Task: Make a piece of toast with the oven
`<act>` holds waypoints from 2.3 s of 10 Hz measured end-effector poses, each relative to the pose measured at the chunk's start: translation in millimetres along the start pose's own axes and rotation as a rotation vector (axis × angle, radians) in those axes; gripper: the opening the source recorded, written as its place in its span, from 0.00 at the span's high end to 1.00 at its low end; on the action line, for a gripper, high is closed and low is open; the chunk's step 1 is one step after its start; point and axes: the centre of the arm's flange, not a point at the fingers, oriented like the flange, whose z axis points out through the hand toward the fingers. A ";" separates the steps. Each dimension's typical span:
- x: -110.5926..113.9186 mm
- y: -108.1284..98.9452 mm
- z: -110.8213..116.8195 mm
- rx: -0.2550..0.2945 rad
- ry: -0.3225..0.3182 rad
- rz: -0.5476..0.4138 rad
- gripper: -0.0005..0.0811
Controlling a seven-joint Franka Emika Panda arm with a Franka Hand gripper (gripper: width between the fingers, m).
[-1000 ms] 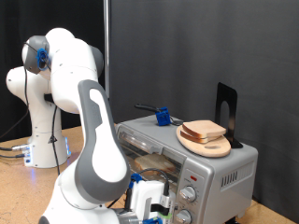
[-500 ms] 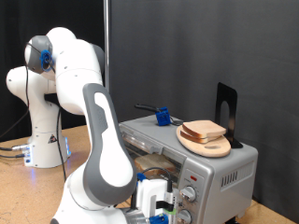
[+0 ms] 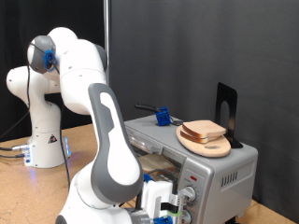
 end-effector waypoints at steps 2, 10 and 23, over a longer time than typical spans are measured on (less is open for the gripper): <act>0.0 0.0 0.1 0.000 0.000 0.003 0.38; -3.5 -10.5 -2.3 0.009 -0.011 0.014 0.99; -2.5 -14.3 -8.3 -0.048 -0.014 0.037 0.99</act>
